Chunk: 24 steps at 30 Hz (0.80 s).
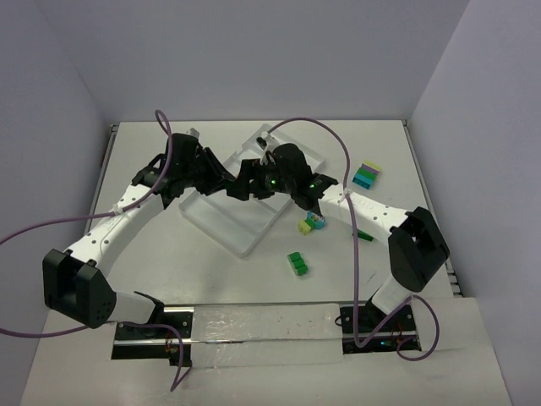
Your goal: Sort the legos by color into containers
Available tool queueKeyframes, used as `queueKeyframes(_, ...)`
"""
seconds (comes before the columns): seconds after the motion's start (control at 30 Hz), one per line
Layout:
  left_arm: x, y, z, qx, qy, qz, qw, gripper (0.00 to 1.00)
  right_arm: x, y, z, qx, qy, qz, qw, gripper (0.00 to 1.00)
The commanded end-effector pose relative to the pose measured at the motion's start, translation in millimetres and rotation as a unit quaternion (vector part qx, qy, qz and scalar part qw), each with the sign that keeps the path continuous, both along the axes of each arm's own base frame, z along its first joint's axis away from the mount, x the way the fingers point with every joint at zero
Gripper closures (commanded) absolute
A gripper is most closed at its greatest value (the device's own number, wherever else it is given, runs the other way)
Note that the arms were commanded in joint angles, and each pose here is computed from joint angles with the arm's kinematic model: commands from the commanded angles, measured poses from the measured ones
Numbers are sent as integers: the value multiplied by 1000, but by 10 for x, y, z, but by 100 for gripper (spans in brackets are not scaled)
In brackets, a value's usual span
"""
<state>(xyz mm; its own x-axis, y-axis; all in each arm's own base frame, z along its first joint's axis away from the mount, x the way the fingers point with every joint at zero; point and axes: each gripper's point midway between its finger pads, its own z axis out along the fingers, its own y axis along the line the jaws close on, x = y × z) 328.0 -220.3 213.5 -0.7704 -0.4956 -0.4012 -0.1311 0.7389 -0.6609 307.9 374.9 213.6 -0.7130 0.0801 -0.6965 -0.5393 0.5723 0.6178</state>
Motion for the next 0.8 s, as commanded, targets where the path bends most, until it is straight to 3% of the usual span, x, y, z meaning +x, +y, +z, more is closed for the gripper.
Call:
queueKeyframes(0.0,34,-38,171,-18,-32,-16,999,100,125,79,250,21,-29,-11,999,23)
queueKeyframes(0.17,30,-22,169,-18,-30,-18,999,100,155,115,292,29,-37,-9,999,34)
queueKeyframes(0.47,-2,-13,143,-23,-27,-21,999,100,205,195,367,44,-43,-1,998,41)
queueKeyframes(0.53,1,-16,130,-24,-26,-20,999,100,202,209,382,49,-41,1,998,50)
queueKeyframes(0.63,15,4,104,-19,-20,-14,1000,100,165,189,399,59,-39,-1,997,71)
queueKeyframes(0.77,49,17,121,-26,-28,-11,999,100,149,157,379,55,-35,-7,998,84)
